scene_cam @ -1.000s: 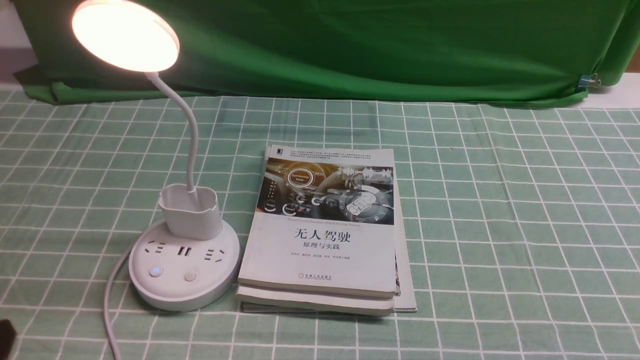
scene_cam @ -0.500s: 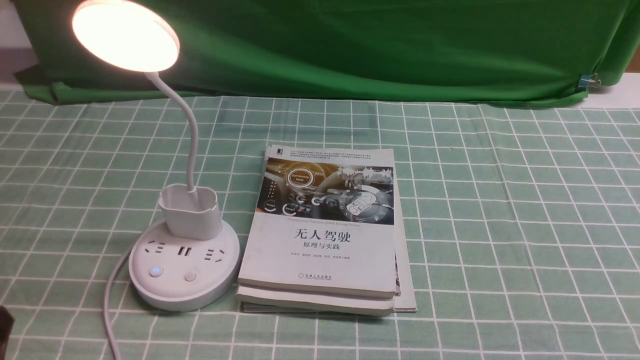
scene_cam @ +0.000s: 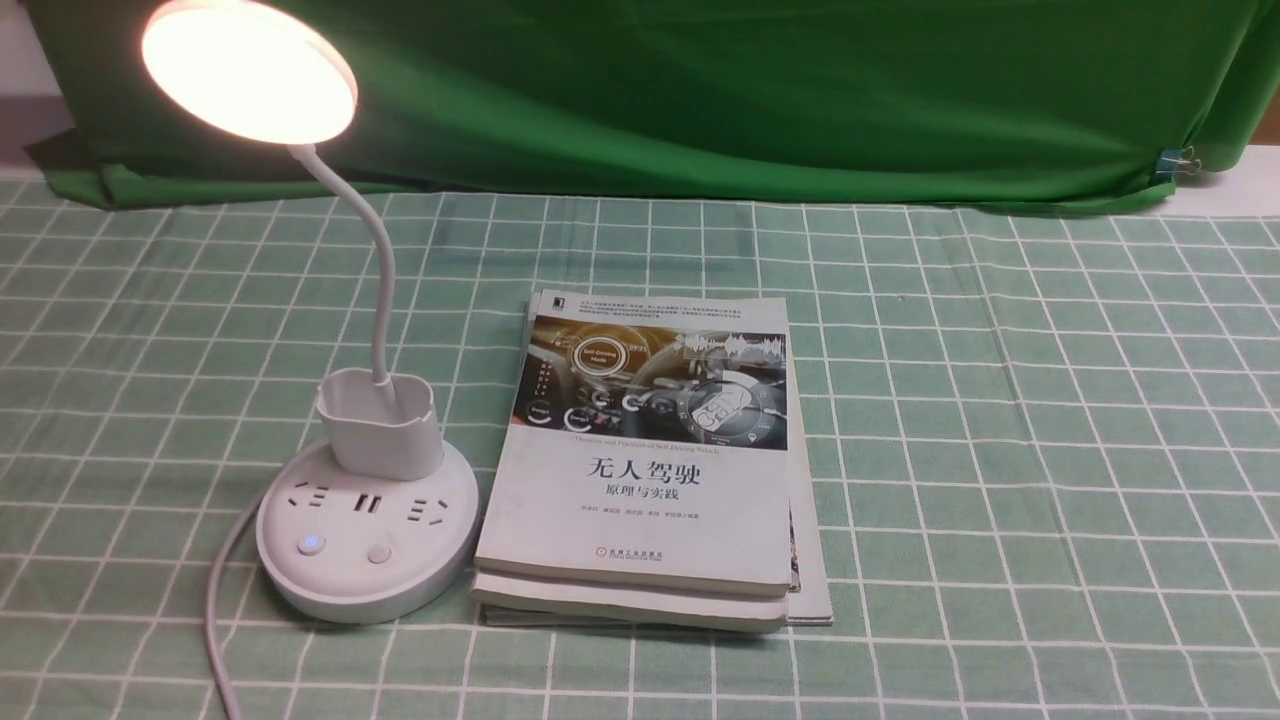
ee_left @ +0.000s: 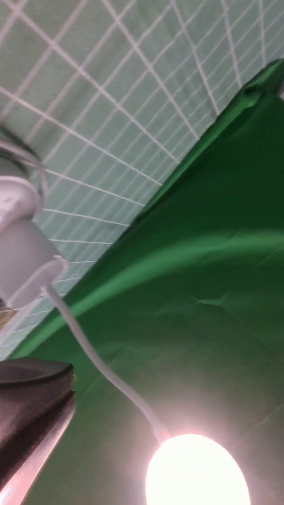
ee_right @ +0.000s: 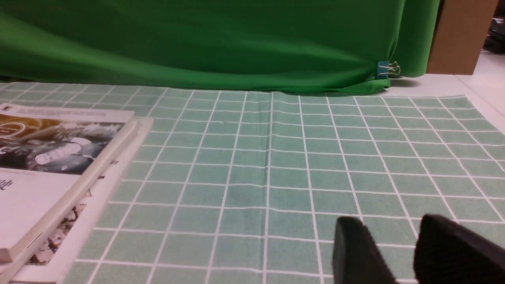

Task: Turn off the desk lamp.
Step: Use the left arm to press the button switch on the lamp holder

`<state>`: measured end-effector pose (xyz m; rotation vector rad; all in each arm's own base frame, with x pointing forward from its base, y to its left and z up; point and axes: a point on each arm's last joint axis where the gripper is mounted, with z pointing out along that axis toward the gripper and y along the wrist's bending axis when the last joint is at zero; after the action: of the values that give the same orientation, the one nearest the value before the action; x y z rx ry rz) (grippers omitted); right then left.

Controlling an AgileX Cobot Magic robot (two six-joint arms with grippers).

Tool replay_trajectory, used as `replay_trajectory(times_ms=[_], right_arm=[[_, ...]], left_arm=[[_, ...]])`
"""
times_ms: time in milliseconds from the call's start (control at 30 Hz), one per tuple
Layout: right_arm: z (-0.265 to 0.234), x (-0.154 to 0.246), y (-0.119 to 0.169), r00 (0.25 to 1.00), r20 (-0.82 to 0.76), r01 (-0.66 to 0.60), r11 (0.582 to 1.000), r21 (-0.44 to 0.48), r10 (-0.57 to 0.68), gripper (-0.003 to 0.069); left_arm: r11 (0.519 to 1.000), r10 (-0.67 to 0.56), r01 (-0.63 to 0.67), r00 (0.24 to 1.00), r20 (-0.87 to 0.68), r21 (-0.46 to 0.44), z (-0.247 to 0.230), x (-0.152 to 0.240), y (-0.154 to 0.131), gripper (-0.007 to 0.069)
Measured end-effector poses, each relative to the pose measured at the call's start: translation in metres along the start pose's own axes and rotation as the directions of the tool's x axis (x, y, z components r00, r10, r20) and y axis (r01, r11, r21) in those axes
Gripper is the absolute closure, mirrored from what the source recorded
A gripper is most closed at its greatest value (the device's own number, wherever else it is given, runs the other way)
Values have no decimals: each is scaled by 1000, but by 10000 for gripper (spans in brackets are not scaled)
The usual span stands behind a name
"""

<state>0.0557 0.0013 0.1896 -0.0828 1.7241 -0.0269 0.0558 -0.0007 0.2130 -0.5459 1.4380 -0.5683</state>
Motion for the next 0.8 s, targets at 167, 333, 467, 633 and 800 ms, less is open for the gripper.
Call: replay_trajectory(times_ms=[167,333,467,633,800], right_arm=[[0,0,0,1000,0,0,1000,0,0,417],[0,0,0,1000,0,0,1000,0,0,417],[0,0,0,1000,0,0,1000,0,0,417],[0,0,0,1000,0,0,1000,0,0,417],[0,0,0,1000,0,0,1000,0,0,417]], left_arm=[[984,175,-170,969,-175,44,2,-29,-41,625],[939,294,-342,781,-551,17,32,-51,-69,625],[913,298,-404,591,-750,45,62,-54,-74,625],[907,265,-416,445,-856,64,99,-46,-72,625],[879,306,-446,256,-917,169,122,-21,-79,625]])
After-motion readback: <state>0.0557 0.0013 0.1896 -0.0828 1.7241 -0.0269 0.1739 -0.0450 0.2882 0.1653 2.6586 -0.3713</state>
